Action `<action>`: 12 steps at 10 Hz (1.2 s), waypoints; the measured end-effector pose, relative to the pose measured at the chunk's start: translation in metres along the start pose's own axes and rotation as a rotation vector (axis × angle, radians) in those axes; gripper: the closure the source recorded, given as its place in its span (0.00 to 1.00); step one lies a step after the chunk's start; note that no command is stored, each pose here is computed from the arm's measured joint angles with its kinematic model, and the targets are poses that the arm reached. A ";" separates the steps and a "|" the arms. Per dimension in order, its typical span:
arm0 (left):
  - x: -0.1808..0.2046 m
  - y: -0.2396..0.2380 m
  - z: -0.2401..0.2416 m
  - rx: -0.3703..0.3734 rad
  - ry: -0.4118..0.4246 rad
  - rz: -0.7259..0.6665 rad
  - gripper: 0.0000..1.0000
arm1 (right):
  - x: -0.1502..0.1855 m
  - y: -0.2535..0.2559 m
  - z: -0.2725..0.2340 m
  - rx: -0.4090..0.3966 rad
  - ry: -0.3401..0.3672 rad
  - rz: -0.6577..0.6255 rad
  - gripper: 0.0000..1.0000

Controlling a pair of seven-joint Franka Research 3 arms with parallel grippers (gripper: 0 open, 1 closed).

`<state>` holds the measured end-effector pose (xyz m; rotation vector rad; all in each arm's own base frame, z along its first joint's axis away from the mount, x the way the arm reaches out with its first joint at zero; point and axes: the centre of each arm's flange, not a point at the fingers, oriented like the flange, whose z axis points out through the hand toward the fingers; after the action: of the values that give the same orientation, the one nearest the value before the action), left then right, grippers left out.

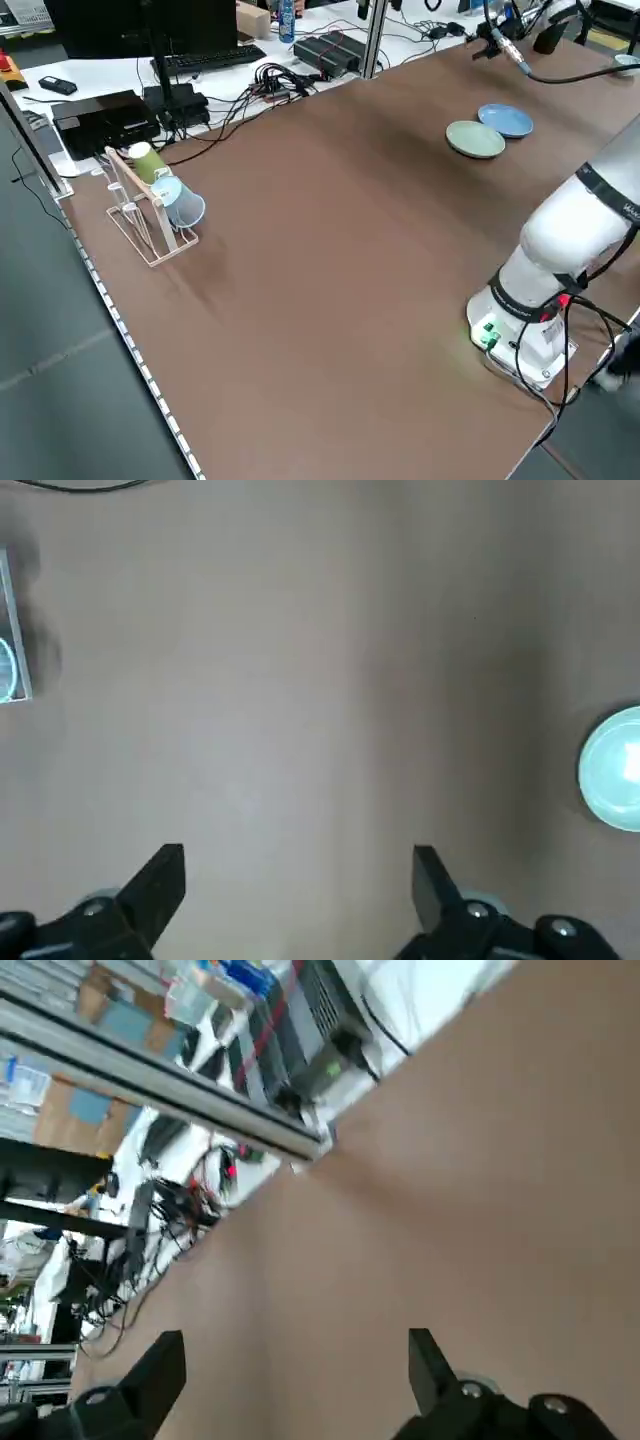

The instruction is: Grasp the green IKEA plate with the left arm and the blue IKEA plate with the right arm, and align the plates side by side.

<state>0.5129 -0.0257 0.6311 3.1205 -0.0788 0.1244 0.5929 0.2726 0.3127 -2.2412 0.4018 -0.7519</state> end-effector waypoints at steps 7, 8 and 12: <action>0.024 -0.020 0.001 -0.004 0.003 -0.031 0.01 | 0.172 0.092 -0.096 0.144 -0.343 -0.447 0.00; 0.024 -0.017 0.002 -0.004 -0.009 -0.025 0.01 | 0.187 0.098 -0.126 0.074 -0.423 -0.471 0.00; 0.024 -0.003 0.007 -0.004 -0.028 -0.001 0.01 | 0.213 0.076 -0.230 -0.328 -0.616 -0.439 0.00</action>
<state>0.5373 -0.0238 0.6260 3.1186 -0.0776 0.0799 0.6120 -0.0068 0.4721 -2.7619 -0.2961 -0.1684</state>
